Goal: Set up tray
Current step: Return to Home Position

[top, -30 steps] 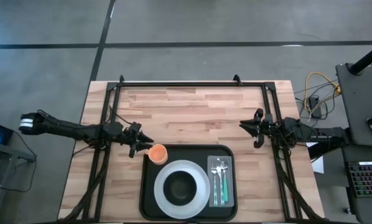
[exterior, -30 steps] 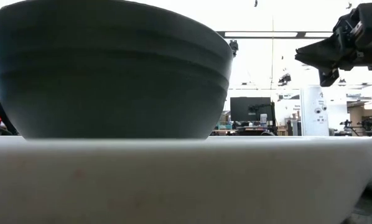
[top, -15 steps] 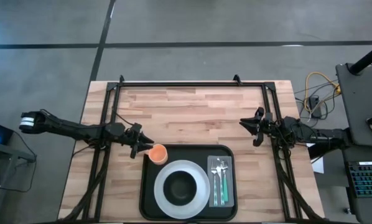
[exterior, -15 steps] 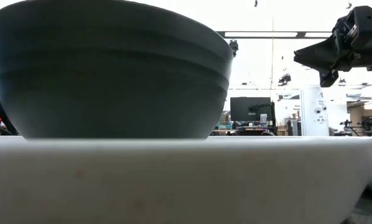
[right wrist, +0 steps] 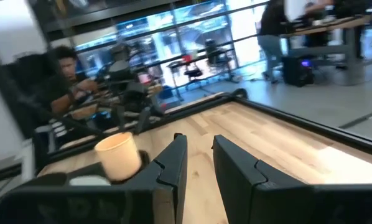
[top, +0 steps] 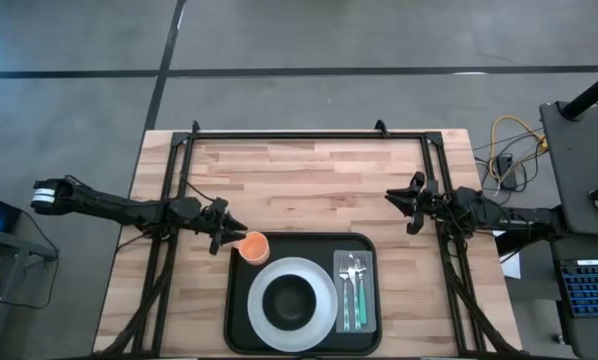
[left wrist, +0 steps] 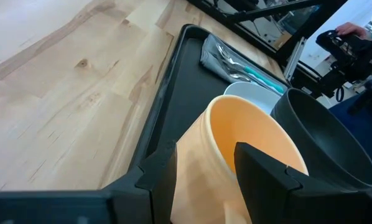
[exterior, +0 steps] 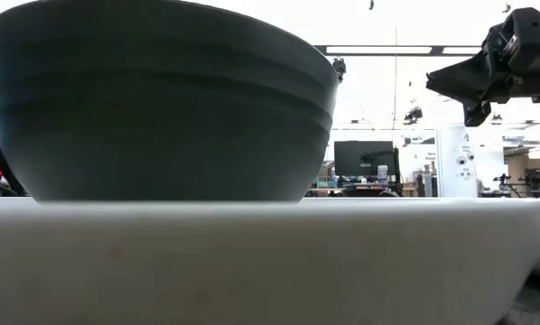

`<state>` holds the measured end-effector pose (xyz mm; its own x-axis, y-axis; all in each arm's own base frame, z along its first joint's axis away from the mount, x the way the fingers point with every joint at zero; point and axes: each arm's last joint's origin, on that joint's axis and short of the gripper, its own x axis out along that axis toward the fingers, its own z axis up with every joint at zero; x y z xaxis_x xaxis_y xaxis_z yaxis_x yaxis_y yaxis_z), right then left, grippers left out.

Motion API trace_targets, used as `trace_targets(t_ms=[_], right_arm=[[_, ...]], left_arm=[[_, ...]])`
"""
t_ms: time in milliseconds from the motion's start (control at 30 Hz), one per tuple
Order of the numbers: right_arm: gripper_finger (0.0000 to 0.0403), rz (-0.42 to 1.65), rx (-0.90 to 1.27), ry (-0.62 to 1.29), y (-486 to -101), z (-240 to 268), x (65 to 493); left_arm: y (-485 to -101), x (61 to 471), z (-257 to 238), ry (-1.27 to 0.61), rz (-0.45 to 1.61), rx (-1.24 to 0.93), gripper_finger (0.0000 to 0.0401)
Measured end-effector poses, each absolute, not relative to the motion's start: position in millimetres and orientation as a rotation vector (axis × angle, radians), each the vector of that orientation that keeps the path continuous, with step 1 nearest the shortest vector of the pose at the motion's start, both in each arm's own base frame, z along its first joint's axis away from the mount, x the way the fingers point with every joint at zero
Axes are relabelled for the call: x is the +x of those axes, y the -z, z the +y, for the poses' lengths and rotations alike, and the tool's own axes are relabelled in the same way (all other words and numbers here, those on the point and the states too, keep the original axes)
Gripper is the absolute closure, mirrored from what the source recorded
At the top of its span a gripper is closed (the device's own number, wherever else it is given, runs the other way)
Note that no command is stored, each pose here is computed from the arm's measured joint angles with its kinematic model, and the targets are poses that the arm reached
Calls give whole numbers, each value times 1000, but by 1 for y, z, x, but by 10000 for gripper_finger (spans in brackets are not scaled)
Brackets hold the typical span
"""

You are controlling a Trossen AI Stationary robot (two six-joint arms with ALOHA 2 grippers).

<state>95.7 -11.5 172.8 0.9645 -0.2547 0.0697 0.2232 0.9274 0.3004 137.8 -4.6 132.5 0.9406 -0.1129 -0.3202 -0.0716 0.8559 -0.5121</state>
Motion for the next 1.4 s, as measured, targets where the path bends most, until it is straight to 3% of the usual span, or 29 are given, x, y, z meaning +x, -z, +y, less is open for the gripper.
trace_targets(t_ms=[233, 467, 767, 1033, 1400], right_arm=[[335, -77, 182, 46, -173, -6, 97], [335, -73, -17, 94, -173, -7, 97], [335, -129, -218, 18, -178, -4, 96], [335, -137, -208, -119, -178, 0, 96], [335, -130, -204, -128, -177, 1, 96]], left_arm=[[-132, 138, -5, 22, 352, -546, 260], [-132, 138, -5, 22, 353, -546, 260], [-132, 138, -5, 22, 353, -546, 260], [-132, 138, -5, 22, 353, -546, 260], [-133, 138, -5, 21, 352, -546, 260]])
